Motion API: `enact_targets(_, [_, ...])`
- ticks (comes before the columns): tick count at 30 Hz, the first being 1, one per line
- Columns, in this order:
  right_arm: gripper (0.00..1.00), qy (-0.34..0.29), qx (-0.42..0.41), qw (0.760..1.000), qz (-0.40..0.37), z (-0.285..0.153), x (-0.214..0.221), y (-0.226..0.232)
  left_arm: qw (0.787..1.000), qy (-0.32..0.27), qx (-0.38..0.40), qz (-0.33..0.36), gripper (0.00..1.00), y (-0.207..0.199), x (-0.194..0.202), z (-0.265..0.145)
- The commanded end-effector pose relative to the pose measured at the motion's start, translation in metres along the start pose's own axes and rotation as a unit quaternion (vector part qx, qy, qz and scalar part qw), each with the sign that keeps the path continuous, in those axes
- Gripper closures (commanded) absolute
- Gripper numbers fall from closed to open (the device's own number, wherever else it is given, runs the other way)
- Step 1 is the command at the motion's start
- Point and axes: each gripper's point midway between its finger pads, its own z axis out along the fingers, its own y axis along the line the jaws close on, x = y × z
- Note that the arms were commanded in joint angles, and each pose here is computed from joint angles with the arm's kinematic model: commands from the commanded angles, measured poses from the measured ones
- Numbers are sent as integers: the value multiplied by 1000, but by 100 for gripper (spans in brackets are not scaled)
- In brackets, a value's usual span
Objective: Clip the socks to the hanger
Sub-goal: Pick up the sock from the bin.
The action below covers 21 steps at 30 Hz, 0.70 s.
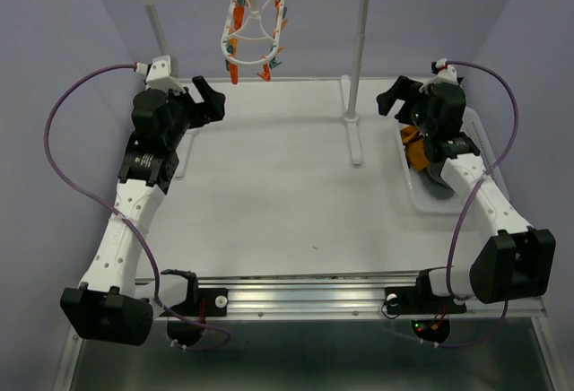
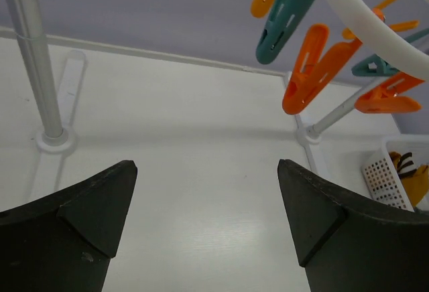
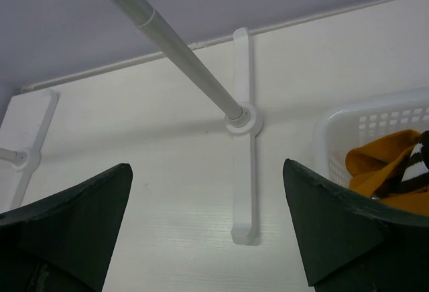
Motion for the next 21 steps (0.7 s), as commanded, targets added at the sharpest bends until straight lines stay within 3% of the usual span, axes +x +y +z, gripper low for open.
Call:
enact_targets(1, [0,-57,-40,997,-17,2,-40,21,998,-15,39,35,1,-20,-2,-5])
enact_targets(6, [0,-25,-166,983,-71,-3,-23,59,987,-20,114,109,1,-50,15,-18])
enact_targets(9, [0,39,-286,951,-114,-16,4,97,979,-53,138,142,1,-56,10,-29])
enact_targets(11, [0,46,-270,949,-155,-11,6,110,975,-69,138,158,1,-56,3,-33])
enact_targets(12, [0,59,-282,933,-215,-14,31,134,974,-81,139,163,1,-57,-2,-37])
enact_targets(14, [0,49,-271,927,-254,-12,38,152,975,-88,127,162,1,-54,-7,-36])
enact_targets(18, [0,43,-368,899,-233,-23,42,208,978,-75,120,154,1,-49,2,-27])
enact_targets(21, [0,6,-373,898,-234,-18,32,227,980,-67,118,146,1,-46,12,-24])
